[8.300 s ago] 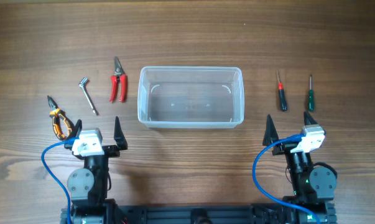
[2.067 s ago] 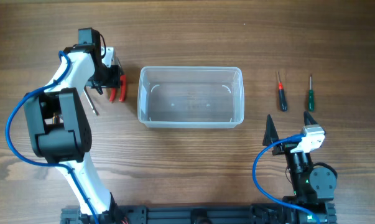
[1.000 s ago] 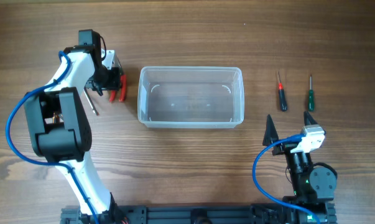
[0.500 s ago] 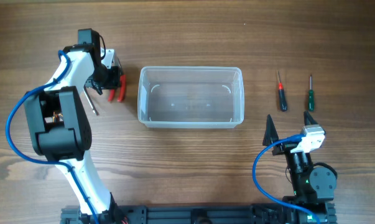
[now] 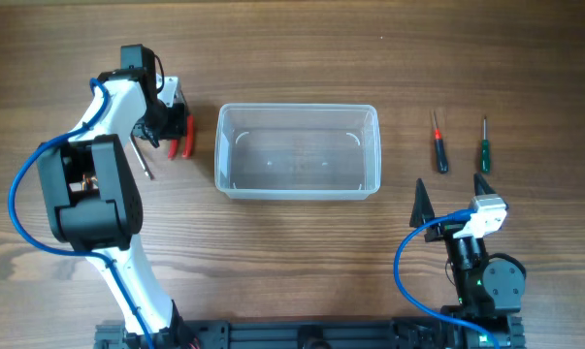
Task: Pack container
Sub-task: 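Lower the left gripper and close it on the shears' red handles, then lift the shears and carry them over the clear container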
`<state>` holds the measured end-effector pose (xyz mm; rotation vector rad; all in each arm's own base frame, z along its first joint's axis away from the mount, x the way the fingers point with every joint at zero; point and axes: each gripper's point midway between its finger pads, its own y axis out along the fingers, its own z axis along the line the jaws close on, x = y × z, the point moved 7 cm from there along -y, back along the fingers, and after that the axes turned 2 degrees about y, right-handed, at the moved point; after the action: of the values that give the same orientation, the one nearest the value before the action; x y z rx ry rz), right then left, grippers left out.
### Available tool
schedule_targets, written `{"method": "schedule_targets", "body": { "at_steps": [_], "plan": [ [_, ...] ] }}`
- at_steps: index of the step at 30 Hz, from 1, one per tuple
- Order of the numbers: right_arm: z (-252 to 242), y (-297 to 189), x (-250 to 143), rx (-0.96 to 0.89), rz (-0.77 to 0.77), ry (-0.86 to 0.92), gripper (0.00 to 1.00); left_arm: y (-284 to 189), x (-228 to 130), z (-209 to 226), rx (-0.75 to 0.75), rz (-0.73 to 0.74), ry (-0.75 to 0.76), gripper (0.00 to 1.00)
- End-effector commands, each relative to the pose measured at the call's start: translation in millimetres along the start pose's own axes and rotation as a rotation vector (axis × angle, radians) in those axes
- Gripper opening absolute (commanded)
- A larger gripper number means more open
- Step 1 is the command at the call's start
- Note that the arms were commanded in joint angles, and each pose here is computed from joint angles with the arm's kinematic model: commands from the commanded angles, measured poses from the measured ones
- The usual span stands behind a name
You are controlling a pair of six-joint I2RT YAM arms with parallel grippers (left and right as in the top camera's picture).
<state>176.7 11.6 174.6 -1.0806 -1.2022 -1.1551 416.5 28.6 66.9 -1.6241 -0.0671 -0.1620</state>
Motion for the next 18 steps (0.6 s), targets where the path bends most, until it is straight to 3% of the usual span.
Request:
{"method": "schedule_targets", "body": {
  "at_steps": [1,8,18],
  "plan": [
    [0.9,-0.6,1.9,0.011,-0.012,-0.01,1.0,17.9,-5.6,0.0,-0.022,0.044,-0.005,0.04],
    [0.9,-0.6,1.9,0.011,-0.012,-0.01,1.0,-6.5,4.9,0.2,-0.006,-0.03,0.002,0.04],
    [0.9,-0.6,1.9,0.011,-0.012,-0.01,1.0,-79.1,27.1,0.7,0.048,-0.229,0.014,0.04]
  ]
}}
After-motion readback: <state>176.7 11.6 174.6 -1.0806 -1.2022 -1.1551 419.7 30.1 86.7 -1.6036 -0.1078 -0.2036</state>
